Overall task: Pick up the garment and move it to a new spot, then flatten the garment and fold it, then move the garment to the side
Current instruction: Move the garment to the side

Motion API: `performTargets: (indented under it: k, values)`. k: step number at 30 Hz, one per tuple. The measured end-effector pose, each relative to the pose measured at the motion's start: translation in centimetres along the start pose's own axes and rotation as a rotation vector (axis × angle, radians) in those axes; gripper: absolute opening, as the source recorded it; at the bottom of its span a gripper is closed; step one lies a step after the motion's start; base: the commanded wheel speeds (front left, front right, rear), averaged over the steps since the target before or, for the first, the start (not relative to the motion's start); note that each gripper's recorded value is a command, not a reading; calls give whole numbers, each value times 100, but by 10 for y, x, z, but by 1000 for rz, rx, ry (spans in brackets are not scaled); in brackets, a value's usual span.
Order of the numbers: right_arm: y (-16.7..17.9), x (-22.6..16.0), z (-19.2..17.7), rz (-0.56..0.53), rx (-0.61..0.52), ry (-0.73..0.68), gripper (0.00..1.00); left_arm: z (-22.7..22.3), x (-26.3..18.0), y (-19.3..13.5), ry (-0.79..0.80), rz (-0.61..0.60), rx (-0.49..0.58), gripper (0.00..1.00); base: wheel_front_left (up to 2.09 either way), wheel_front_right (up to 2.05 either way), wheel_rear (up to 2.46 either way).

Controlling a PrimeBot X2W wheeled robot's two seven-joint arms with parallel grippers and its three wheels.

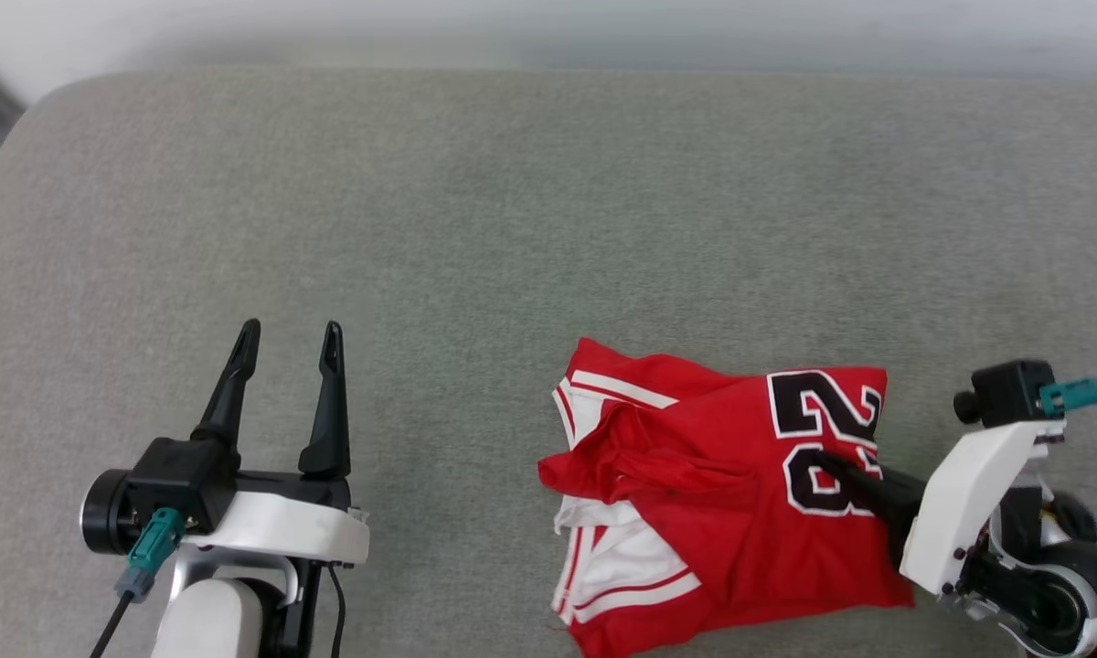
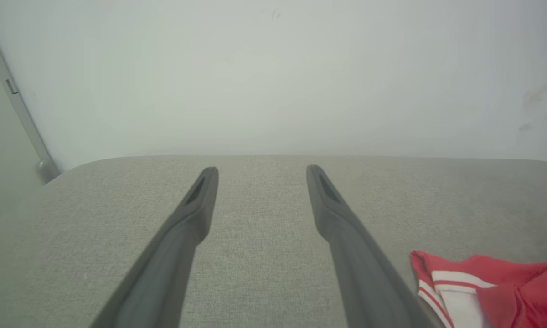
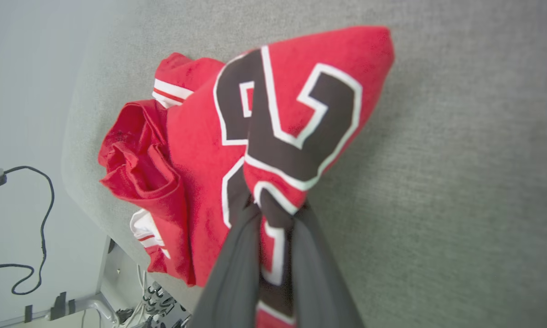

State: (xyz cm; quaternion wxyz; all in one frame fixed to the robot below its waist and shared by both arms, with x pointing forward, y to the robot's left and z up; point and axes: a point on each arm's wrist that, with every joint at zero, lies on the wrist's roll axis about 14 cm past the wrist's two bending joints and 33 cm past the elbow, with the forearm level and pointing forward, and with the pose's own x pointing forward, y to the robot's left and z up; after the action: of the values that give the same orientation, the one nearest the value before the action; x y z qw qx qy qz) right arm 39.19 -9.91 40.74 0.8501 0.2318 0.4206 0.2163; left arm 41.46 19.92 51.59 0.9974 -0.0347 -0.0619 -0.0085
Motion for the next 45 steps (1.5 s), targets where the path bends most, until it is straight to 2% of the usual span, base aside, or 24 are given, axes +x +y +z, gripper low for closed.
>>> performTargets:
  k: [3,6,9,13,17,21,26,33,36,41,45]
  values:
    - [1,-18,19,-55,-164,-52,0,4,1,-8,-15,-23,0,100,0,0,0]
    - [-11,-43,30,-156,-307,-76,0,8,0,-23,-28,-58,-8,100,0,0,0]
    - [-21,-69,46,-246,-401,-120,0,14,8,-38,-53,-104,-17,100,0,0,0]
    - [-40,-108,62,-374,-455,-176,0,17,20,-69,-76,-195,-28,100,0,0,0]
    - [-61,-145,69,-484,-434,-238,0,17,32,-107,-93,-311,-45,100,0,0,0]
    - [-92,-176,69,-588,-363,-286,0,19,46,-151,-118,-443,-68,100,0,0,0]
    - [-136,-190,75,-697,-293,-322,0,11,67,-190,-128,-575,-70,100,0,0,0]
    - [-199,-191,99,-841,-269,-344,0,-24,94,-209,-95,-654,-95,100,0,0,0]
    - [-226,-202,115,-926,-295,-365,0,-38,101,-214,-81,-677,-110,100,0,0,0]
    - [-265,-218,135,-1058,-312,-405,0,-60,109,-215,-57,-702,-118,100,0,0,0]
    - [-289,-206,135,-1109,-296,-409,0,-76,116,-208,-44,-698,-112,100,0,0,0]
